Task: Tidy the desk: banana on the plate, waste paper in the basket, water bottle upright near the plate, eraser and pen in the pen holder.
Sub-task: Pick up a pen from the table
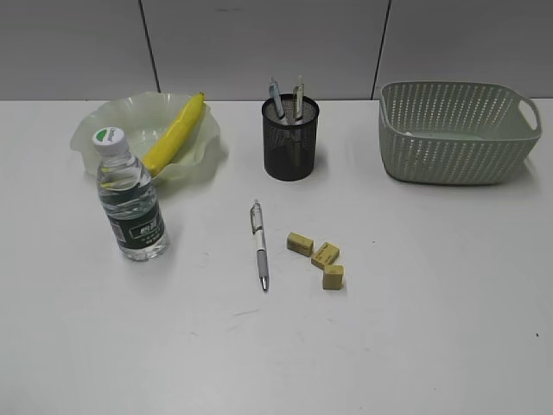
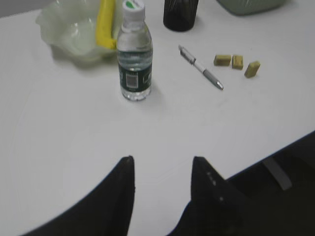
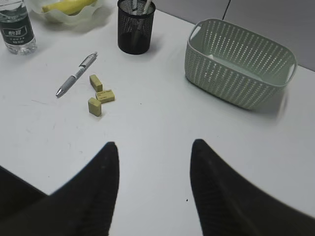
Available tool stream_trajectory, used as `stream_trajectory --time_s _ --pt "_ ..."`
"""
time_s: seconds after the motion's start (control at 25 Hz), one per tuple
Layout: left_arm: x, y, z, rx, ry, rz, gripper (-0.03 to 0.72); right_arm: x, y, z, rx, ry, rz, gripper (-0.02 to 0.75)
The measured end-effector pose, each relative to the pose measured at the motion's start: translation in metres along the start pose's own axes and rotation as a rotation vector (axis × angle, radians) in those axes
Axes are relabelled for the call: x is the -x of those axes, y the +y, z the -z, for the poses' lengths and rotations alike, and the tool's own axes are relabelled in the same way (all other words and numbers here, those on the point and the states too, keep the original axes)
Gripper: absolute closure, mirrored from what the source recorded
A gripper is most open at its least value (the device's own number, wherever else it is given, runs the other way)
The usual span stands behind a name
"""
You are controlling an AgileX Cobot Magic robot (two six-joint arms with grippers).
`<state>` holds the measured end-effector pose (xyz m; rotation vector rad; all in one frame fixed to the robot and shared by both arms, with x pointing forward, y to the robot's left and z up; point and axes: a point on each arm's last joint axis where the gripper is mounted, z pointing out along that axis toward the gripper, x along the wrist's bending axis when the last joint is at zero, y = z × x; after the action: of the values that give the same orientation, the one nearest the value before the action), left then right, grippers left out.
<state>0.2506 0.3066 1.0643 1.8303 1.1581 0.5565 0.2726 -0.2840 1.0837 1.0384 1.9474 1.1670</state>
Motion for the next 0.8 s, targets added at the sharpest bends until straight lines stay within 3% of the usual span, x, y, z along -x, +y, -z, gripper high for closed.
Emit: stream_trajectory --time_s 0.16,0.56,0.8 --pt "-0.003 -0.008 0.013 0.11 -0.018 0.012 0.398 0.001 0.031 -0.034 -0.113 0.022 0.045 0.354" --pt "-0.003 -0.009 0.014 0.115 -0.019 0.011 0.398 -0.005 0.115 -0.179 -0.448 0.147 -0.013 0.354" --pt "-0.003 -0.009 0.014 0.115 -0.019 0.011 0.4 -0.043 0.128 -0.269 -0.643 0.208 0.042 0.354"
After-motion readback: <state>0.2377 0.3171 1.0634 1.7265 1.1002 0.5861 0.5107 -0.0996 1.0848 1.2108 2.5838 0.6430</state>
